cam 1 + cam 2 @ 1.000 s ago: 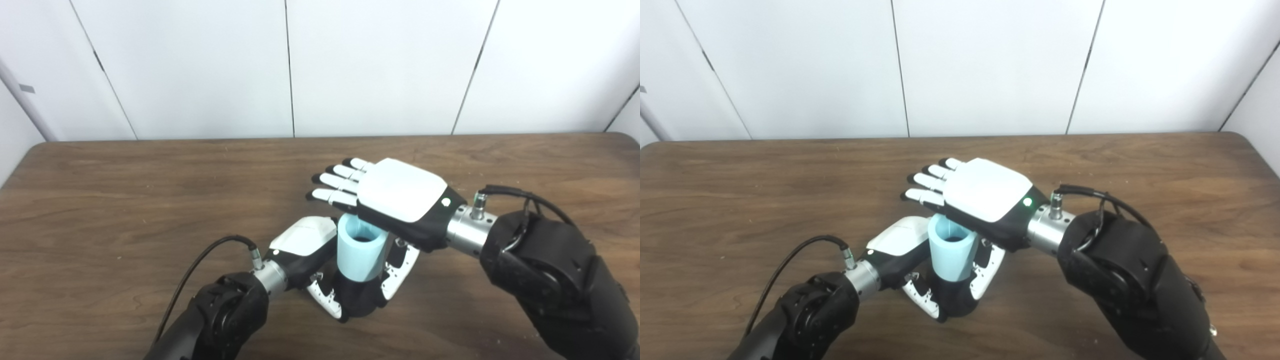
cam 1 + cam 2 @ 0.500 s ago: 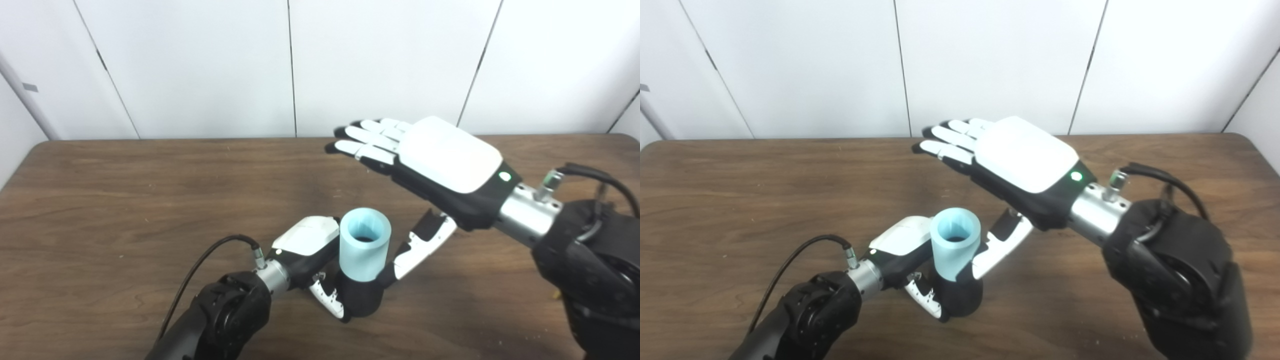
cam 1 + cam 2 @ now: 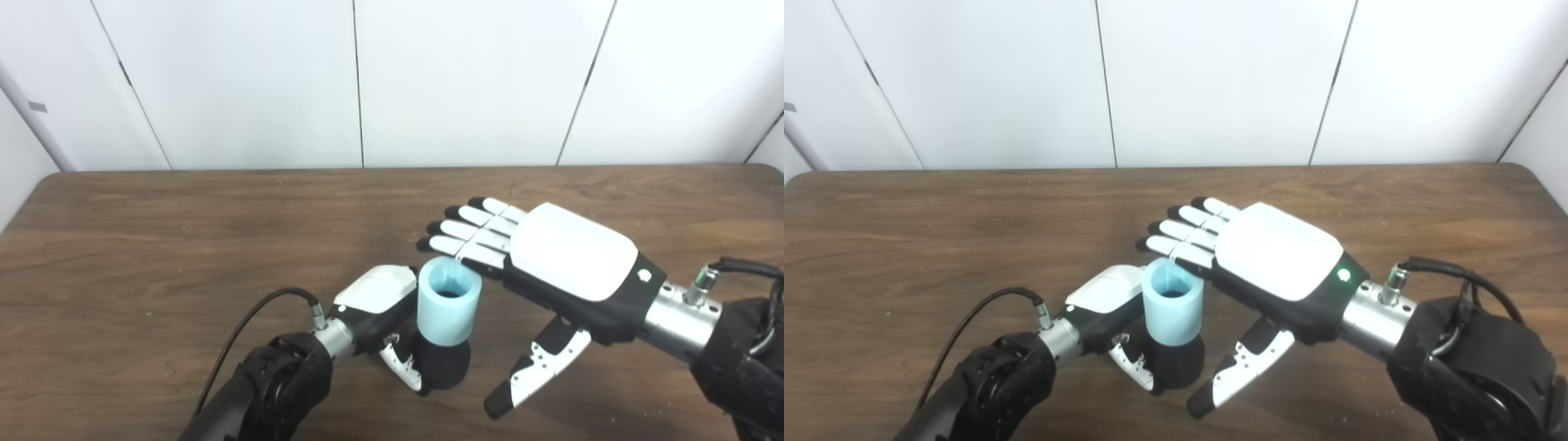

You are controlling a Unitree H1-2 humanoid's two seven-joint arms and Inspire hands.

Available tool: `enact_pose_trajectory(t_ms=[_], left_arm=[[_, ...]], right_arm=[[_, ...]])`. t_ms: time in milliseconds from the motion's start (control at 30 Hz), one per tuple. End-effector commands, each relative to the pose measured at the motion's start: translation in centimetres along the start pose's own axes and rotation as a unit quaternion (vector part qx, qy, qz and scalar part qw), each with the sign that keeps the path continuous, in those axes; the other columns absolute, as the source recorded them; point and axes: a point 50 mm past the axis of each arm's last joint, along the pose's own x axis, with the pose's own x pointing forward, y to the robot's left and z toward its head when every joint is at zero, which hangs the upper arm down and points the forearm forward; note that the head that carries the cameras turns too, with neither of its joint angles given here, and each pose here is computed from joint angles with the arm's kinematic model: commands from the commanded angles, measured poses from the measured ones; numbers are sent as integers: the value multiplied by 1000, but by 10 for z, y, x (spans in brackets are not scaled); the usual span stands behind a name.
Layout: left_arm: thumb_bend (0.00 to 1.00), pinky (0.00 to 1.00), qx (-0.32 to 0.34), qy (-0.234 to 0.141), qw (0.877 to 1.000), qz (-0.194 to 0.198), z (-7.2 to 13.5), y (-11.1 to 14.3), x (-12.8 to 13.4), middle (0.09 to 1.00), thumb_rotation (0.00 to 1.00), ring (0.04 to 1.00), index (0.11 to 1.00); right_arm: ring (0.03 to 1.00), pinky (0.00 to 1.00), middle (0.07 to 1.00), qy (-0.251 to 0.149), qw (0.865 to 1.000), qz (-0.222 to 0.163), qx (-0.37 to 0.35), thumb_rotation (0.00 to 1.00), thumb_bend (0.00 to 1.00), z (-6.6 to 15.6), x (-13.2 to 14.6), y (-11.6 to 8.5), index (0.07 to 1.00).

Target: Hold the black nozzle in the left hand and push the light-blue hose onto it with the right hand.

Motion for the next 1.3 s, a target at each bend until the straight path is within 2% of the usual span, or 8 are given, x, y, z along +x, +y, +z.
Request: enact_pose_trajectory(t_ms=[0, 267, 333, 433, 733, 867, 1267], left_arm=[[514, 1000, -24, 29, 993, -116, -12, -47, -4, 539, 0, 768, 444], [511, 1000, -13, 33, 992, -118, -13, -46, -4, 553, 0, 760, 431], [519, 1000, -6, 34, 992, -118, -13, -45, -3, 505, 0, 758, 467], [521, 1000, -1, 34, 992, -120, -14, -46, -3, 493, 0, 759, 475], [521, 1000, 7, 39, 991, -124, -14, -46, -4, 492, 0, 774, 477], [512, 1000, 4, 41, 991, -126, -13, -46, -4, 544, 0, 780, 427], [514, 1000, -6, 43, 990, -132, -15, -46, -5, 540, 0, 762, 441]], right_arm=[[1000, 1000, 985, -14, 999, -30, -15, 930, 714, 4, -3, -6, 948], [1000, 1000, 1000, -21, 999, -24, -13, 999, 667, 4, -3, 6, 971], [1000, 1000, 1000, -22, 1000, -19, -8, 1000, 667, 6, -3, 10, 980], [1000, 1000, 1000, -23, 1000, -17, -2, 1000, 668, 9, -3, 12, 982], [1000, 1000, 991, -13, 1000, -9, -9, 1000, 676, 8, -2, 21, 956], [1000, 1000, 992, -2, 1000, -3, -13, 1000, 694, 6, -2, 24, 950], [1000, 1000, 972, 16, 1000, 10, 1, 1000, 700, 2, -5, 31, 929]])
